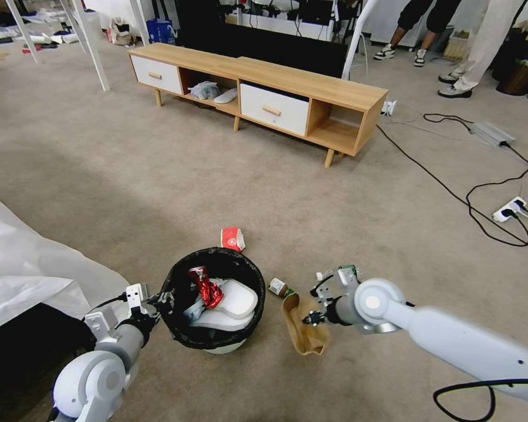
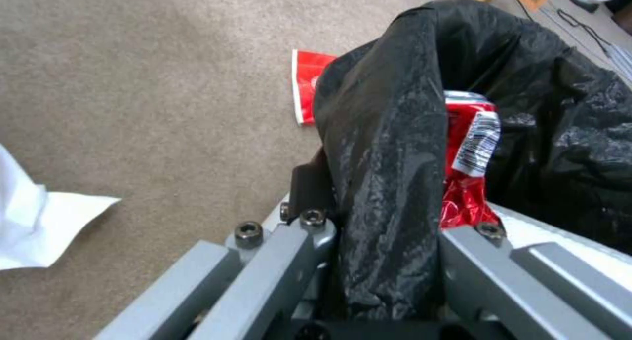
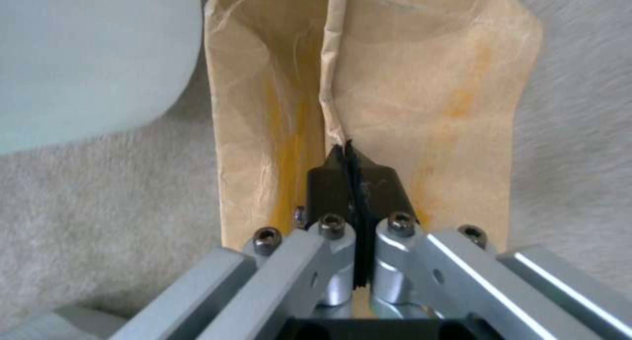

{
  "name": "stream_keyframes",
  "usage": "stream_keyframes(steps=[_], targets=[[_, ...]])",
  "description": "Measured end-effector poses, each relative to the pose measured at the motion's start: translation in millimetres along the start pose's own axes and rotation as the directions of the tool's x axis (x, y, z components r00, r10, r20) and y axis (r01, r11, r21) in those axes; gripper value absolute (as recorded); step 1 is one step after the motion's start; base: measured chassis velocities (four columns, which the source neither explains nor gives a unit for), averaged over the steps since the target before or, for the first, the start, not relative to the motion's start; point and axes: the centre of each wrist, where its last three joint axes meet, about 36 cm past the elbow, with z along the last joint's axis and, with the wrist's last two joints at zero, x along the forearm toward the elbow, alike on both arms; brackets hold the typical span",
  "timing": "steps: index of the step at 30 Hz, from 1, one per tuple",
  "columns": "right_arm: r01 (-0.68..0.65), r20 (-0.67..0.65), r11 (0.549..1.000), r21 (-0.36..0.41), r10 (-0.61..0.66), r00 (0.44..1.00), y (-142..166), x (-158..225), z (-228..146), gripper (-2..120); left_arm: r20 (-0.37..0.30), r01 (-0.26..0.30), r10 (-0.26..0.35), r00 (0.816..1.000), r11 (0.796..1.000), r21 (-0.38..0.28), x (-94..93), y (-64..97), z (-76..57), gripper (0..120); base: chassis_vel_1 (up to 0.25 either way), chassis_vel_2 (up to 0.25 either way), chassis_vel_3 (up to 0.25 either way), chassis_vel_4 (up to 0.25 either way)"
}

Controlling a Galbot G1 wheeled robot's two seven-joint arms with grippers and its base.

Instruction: Pick up the trash bin and place the garbage on the floor into it.

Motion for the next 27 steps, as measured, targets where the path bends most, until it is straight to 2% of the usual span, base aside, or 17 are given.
stream_keyframes(steps=[9,17,22,27], targets=[[-0.02,0.064,1.0,0.001,0.02,0.998,-8.2,34.9,-4.8,0,-0.004,-0.01,0.01,1.0,1.0,-0.008,-6.3,-1.1,-7.6,0,0.0,0.0,0.0,0.0],[-0.069,0.139,0.998,0.007,0.067,0.988,-21.9,84.6,-7.6,0,-0.014,-0.034,0.033,0.999,0.999,-0.008,-17.6,-4.8,-11.8,0,0.0,0.0,0.0,0.0],[-0.069,0.175,0.997,0.029,0.063,0.983,-18.9,103.1,-9.3,0,-0.028,-0.049,0.049,0.998,0.999,-0.002,-20.2,-9.4,-12.0,0,0.0,0.0,0.0,0.0],[-0.038,0.246,0.996,0.083,0.016,0.969,-2.9,130.2,-17.0,0,-0.038,-0.064,0.064,0.997,0.998,-0.003,-16.5,-13.4,-15.9,0,0.0,0.0,0.0,0.0]])
